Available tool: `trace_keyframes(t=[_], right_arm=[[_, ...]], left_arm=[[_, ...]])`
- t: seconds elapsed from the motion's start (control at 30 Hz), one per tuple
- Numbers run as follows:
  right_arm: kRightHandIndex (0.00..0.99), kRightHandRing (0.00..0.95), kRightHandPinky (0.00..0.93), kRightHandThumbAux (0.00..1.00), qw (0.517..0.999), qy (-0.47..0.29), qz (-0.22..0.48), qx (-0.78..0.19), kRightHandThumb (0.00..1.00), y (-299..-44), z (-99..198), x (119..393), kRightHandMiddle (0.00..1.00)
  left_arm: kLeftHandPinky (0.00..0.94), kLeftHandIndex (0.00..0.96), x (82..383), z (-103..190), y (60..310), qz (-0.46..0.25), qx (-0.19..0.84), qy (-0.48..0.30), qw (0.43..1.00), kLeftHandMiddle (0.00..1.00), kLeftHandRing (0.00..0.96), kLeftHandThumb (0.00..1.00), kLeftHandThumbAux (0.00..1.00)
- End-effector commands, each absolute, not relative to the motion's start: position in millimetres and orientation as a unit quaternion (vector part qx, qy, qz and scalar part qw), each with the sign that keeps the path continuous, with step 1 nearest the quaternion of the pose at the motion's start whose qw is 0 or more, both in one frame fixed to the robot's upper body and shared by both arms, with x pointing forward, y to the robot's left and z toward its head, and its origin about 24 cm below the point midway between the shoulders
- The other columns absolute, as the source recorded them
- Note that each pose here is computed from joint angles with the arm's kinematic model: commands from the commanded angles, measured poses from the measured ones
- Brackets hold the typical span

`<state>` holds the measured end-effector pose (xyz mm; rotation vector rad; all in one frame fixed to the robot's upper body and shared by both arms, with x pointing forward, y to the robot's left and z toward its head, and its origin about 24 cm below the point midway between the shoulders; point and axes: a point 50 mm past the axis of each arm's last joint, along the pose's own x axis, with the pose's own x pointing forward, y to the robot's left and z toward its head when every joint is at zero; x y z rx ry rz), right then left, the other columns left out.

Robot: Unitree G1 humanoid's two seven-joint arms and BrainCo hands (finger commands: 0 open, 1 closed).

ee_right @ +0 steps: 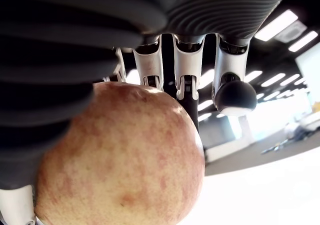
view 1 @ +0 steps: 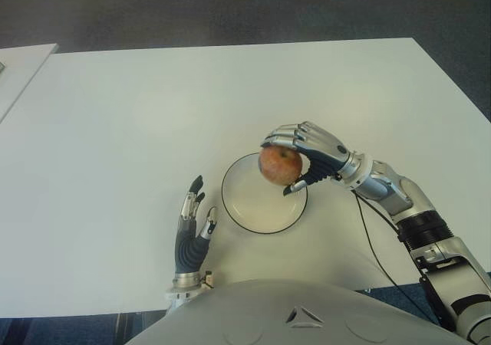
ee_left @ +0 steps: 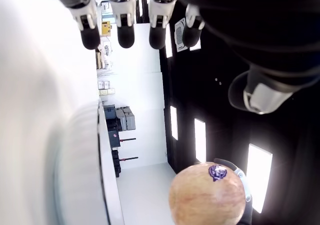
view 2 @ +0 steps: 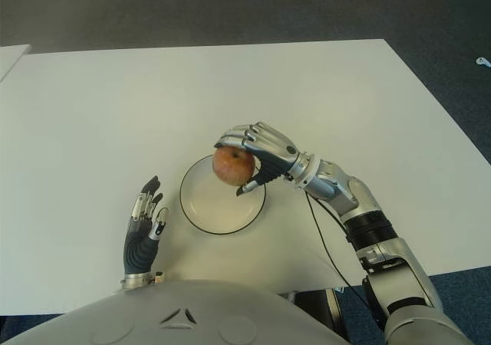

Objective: Put the apples into the plate.

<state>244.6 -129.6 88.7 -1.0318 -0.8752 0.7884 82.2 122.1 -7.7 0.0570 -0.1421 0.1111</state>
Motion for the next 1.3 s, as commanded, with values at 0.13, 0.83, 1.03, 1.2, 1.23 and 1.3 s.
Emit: trace_keyframes(t=[0.13, 0.83, 1.03, 1.2, 1.23, 1.3], right_arm=[[0.439, 0.874, 0.864, 0.717, 0.676, -0.387, 0.386, -0.494, 0.714, -127.6, 74.3, 240.8, 0.892], [0.439, 0.886, 0.883, 0.716, 0.647, -0.392, 0.395, -0.521, 0.713, -127.1, 61.5, 247.5, 0.915], [0.439, 0.884, 0.875, 0.715, 0.639, -0.4, 0.399, -0.522, 0.713, -125.6, 59.2, 246.1, 0.916], [0.439, 0.885, 0.876, 0.716, 0.635, -0.405, 0.399, -0.523, 0.714, -125.0, 58.9, 246.2, 0.921], [0.439, 0.885, 0.876, 0.716, 0.635, -0.405, 0.399, -0.524, 0.713, -125.0, 58.9, 246.4, 0.922], [0.439, 0.885, 0.876, 0.716, 0.636, -0.405, 0.398, -0.523, 0.713, -124.7, 58.9, 246.9, 0.922]], left_arm=[[0.0, 0.0, 83.3, -6.7, 112.7, 0.07, 0.018, -0.059, 0.996, 0.0, 0.0, 0.0, 0.41], [0.0, 0.0, 87.7, 1.6, 107.6, 0.068, 0.013, -0.072, 0.995, 0.0, 0.0, 0.0, 0.408], [0.0, 0.0, 89.0, 3.1, 105.0, 0.066, 0.01, -0.069, 0.995, 0.0, 0.0, 0.0, 0.413], [0.0, 0.0, 89.5, 4.0, 103.3, 0.064, 0.011, -0.062, 0.996, 0.0, 0.0, 0.001, 0.411], [0.0, 0.0, 89.7, 4.2, 103.0, 0.064, 0.011, -0.061, 0.996, 0.0, 0.0, 0.001, 0.41], [0.0, 0.0, 90.3, 4.5, 102.2, 0.065, 0.013, -0.06, 0.996, 0.0, 0.0, 0.002, 0.409]])
